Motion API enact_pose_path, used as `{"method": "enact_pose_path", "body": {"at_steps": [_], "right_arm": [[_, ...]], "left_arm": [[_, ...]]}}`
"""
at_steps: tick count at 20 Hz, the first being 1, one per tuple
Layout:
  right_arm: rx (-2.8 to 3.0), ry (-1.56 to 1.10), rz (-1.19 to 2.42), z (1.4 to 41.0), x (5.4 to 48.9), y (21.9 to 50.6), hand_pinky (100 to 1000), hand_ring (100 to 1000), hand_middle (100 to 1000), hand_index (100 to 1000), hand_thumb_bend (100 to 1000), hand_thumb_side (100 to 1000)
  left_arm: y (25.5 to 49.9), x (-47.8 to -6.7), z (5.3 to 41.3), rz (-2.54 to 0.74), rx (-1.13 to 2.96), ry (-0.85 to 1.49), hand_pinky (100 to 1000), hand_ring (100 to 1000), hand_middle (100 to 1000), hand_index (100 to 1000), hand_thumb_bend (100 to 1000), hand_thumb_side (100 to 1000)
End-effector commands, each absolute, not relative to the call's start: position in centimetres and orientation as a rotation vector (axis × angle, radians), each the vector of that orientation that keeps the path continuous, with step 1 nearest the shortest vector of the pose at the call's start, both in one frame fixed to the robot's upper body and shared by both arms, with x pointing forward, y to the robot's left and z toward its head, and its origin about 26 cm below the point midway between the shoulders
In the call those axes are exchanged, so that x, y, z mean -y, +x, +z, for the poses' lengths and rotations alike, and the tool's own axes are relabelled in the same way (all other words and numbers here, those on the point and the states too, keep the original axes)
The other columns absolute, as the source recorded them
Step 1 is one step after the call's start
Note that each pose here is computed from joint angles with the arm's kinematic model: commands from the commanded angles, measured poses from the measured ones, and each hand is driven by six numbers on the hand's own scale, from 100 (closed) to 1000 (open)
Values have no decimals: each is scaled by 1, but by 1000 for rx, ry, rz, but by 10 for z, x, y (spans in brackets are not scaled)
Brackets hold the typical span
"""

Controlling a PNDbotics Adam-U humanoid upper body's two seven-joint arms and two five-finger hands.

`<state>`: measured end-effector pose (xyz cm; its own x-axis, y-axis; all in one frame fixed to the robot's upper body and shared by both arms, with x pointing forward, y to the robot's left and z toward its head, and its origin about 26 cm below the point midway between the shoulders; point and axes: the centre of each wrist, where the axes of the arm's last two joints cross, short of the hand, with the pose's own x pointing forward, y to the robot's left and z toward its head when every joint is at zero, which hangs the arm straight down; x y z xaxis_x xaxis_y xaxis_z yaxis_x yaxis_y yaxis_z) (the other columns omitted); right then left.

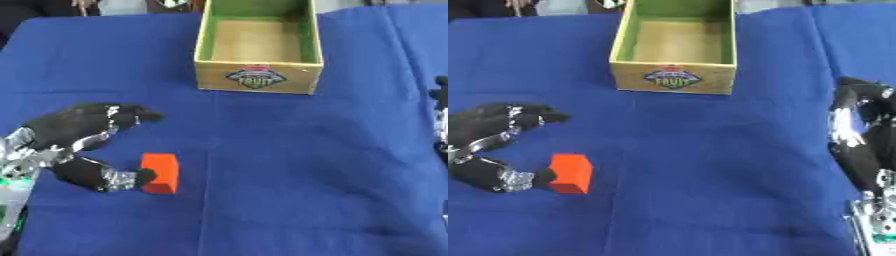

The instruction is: Pick up objects on the table and place them in the box.

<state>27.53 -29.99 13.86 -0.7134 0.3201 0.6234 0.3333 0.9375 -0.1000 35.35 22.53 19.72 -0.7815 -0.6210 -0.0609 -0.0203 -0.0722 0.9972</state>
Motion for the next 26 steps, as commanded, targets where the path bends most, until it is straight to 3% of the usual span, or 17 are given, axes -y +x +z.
{"method": "enact_pose_path", "body": {"at_steps": [1,13,21,26], "right_arm": [[2439,-479,-15,146,301,273,707,750,487,591,100,346],[2431,-478,-7,144,300,273,708,748,483,588,100,348],[2425,-471,-1,143,298,273,708,747,480,585,100,349],[2424,-469,2,143,297,273,709,747,478,584,100,347]], "left_arm": [[353,-222,198,-2155,1687,679,691,824,827,1000,539,1000],[356,-215,180,-2233,1583,727,672,823,784,986,555,1000],[368,-220,162,-2208,1505,739,643,801,683,932,566,1000],[373,-220,153,-2203,1485,717,600,779,619,865,522,1000]]}}
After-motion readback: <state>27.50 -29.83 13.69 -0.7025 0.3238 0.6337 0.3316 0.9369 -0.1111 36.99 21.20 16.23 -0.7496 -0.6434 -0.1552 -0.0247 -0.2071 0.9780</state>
